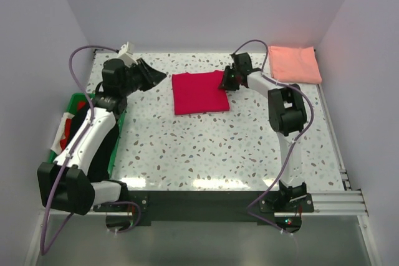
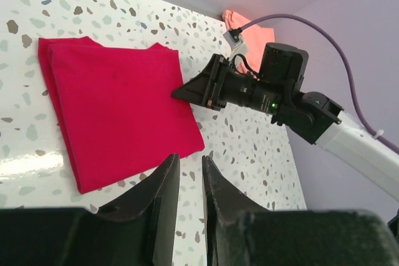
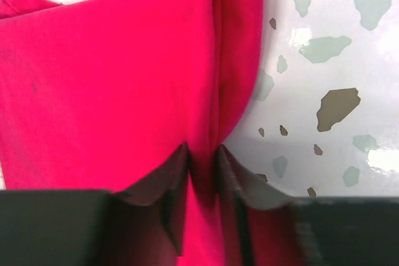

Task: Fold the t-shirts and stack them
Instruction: Neatly place the folded tshirt to the corner

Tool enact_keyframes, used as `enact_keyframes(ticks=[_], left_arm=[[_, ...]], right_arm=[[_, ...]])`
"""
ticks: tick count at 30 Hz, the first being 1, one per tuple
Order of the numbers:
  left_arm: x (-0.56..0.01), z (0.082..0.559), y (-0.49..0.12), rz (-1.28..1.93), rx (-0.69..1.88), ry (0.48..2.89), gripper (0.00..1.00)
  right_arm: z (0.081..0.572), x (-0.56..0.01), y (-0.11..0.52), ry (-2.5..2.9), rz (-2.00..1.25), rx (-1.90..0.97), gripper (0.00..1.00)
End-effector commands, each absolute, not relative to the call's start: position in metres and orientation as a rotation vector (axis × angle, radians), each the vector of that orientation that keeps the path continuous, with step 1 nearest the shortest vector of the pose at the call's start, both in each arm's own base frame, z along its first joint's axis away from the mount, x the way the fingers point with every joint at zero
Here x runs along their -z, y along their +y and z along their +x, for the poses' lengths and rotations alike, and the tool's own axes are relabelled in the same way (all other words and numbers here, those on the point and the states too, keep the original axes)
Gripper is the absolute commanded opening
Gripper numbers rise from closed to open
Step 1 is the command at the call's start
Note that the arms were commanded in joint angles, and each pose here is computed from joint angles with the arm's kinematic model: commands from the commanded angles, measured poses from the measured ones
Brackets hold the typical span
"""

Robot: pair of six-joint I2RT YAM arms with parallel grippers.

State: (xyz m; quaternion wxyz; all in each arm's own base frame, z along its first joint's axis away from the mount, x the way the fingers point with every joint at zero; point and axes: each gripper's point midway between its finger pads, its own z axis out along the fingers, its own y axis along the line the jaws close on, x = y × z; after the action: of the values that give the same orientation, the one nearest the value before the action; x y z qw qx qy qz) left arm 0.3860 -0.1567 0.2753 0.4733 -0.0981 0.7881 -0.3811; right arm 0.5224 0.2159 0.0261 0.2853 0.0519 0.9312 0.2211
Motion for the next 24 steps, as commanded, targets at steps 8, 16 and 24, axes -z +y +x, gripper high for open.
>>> enact_keyframes(ticks=[8,16,24], left_arm=[[-0.249,0.358,-0.133,-0.136,0.723,2.007,0.25],[-0.231,0.336,-0.122,-0.078,0.642,2.035,0.24],[-0.218,0.323,-0.108,-0.066,0.549,2.033,0.23]], right_arm=[[0.513,0.005,0.179,2.579,0.103,-0.213,0.0],[0.516,0.008,0.157,2.647,-0.014,0.025,0.0],[0.546,-0.03,0.14,2.521,-0.072,0.128,0.0]])
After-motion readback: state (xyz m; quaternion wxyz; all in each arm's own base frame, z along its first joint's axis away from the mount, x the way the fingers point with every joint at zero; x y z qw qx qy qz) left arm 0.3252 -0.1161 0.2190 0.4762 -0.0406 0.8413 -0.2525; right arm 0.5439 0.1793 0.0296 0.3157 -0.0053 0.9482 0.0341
